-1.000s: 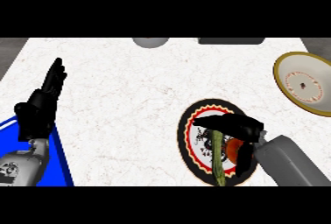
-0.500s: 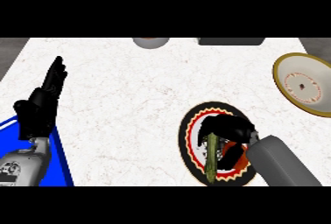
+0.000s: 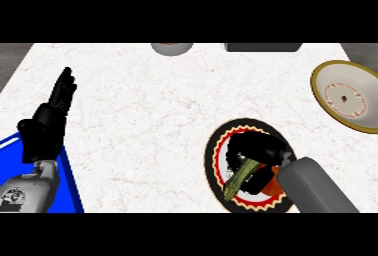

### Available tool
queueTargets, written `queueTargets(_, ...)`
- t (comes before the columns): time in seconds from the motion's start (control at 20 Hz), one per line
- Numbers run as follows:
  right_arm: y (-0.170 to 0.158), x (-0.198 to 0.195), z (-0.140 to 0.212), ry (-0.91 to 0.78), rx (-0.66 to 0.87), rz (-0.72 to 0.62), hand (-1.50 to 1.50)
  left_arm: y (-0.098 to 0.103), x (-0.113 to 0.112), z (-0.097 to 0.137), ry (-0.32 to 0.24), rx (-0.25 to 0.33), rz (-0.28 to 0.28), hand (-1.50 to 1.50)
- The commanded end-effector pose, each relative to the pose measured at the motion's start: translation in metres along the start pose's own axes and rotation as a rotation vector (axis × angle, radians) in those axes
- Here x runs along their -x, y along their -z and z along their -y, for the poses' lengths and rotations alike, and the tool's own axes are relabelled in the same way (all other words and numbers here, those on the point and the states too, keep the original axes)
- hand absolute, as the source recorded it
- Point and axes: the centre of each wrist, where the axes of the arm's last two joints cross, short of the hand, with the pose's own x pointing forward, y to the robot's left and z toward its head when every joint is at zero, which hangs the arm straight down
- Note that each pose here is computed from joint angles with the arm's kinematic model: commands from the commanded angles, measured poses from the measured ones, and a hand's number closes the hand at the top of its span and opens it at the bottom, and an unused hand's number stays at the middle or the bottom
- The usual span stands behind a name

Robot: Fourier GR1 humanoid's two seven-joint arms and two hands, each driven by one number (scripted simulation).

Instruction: Pick the squash from the plate and place it in the bowl

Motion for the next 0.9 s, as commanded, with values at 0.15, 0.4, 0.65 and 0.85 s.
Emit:
queueTargets(0.15, 0.042, -0.024, -0.011, 0.099, 0.163, -0.29, 1.5, 0.005, 0.004, -0.003, 0.007, -0.01, -0.017, 0.0)
queueTargets(0.4, 0.058, -0.039, 0.007, 0.154, 0.418, -0.636, 1.5, 0.011, -0.007, -0.001, -0.009, -0.003, 0.001, 0.0)
queueTargets(0.65, 0.054, -0.089, 0.044, 0.276, 0.728, -0.588, 1.5, 0.011, -0.004, 0.005, 0.002, -0.001, -0.02, 0.0)
queueTargets(0.85, 0.048, -0.127, 0.071, 0.286, 0.97, -0.582, 1.5, 0.0, 0.002, 0.009, -0.012, 0.008, -0.009, 0.0)
